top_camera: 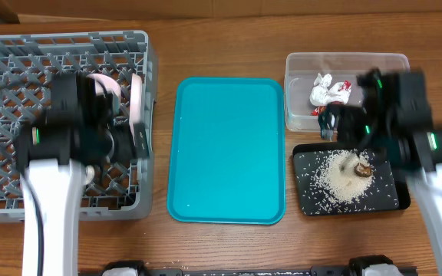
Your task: Sort waste into correct bins and load items into the dishwasher
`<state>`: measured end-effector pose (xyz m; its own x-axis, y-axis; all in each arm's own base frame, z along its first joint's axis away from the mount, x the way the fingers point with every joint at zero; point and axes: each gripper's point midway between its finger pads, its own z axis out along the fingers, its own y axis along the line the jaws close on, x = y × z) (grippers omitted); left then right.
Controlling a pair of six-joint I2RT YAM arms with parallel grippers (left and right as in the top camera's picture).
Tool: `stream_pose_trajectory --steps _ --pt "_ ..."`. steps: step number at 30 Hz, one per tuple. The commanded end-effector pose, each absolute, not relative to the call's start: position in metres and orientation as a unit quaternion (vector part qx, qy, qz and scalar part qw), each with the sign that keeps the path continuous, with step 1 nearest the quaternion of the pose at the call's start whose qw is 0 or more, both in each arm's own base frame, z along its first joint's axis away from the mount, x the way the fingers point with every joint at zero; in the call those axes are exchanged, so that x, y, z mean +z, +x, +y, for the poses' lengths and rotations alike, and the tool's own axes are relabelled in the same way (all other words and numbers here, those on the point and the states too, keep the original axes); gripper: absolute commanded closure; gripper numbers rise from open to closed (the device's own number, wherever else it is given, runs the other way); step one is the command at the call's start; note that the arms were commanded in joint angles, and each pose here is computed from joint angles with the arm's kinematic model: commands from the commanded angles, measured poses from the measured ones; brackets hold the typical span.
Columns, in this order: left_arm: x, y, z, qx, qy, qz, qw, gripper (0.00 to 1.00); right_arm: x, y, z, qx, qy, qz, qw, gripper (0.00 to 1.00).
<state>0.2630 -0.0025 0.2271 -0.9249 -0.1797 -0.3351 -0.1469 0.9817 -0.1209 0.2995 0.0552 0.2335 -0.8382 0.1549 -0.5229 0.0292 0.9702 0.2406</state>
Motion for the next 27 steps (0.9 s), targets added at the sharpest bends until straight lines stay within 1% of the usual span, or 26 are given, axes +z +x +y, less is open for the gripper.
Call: stream_pose_trajectory --steps 1,2,3,6,10,13,19,24,27 --pt "0.246 0.228 -0.02 -0.056 -0.02 0.953 0.296 0.0 0.245 0.265 0.046 0.113 0.052 0.927 0.354 0.0" --pt "0.248 0.222 -0.023 -0.059 -0.014 0.946 0.319 0.0 0.247 0.257 0.045 0.115 0.051 0.919 0.373 0.0" --pt "0.254 0.209 -0.025 -0.065 -0.008 0.929 0.365 0.0 0.249 0.246 0.041 0.112 0.052 0.909 0.397 0.0" --pt "0.264 0.192 -0.022 -0.065 -0.007 0.899 0.432 0.0 0.25 0.226 0.039 0.115 0.05 0.901 0.416 0.0" --pt "0.277 0.169 -0.021 -0.069 -0.005 0.873 0.483 0.0 0.25 0.206 0.037 0.115 0.05 0.9 0.417 0.0" --pt "0.273 0.159 -0.021 -0.069 -0.005 0.876 0.478 0.0 0.246 0.203 0.036 0.114 0.051 0.905 0.408 0.0" --pt "0.249 0.142 -0.02 -0.066 -0.007 0.903 0.424 0.0 0.246 0.203 0.036 0.113 0.051 0.905 0.407 0.0" --pt "0.249 0.143 -0.02 -0.066 -0.007 0.903 0.425 0.0 0.246 0.202 0.036 0.114 0.051 0.904 0.408 0.0" --pt "0.249 0.143 -0.02 -0.066 -0.007 0.903 0.425 0.0 0.249 0.195 0.028 0.09 0.048 0.901 0.423 0.0"
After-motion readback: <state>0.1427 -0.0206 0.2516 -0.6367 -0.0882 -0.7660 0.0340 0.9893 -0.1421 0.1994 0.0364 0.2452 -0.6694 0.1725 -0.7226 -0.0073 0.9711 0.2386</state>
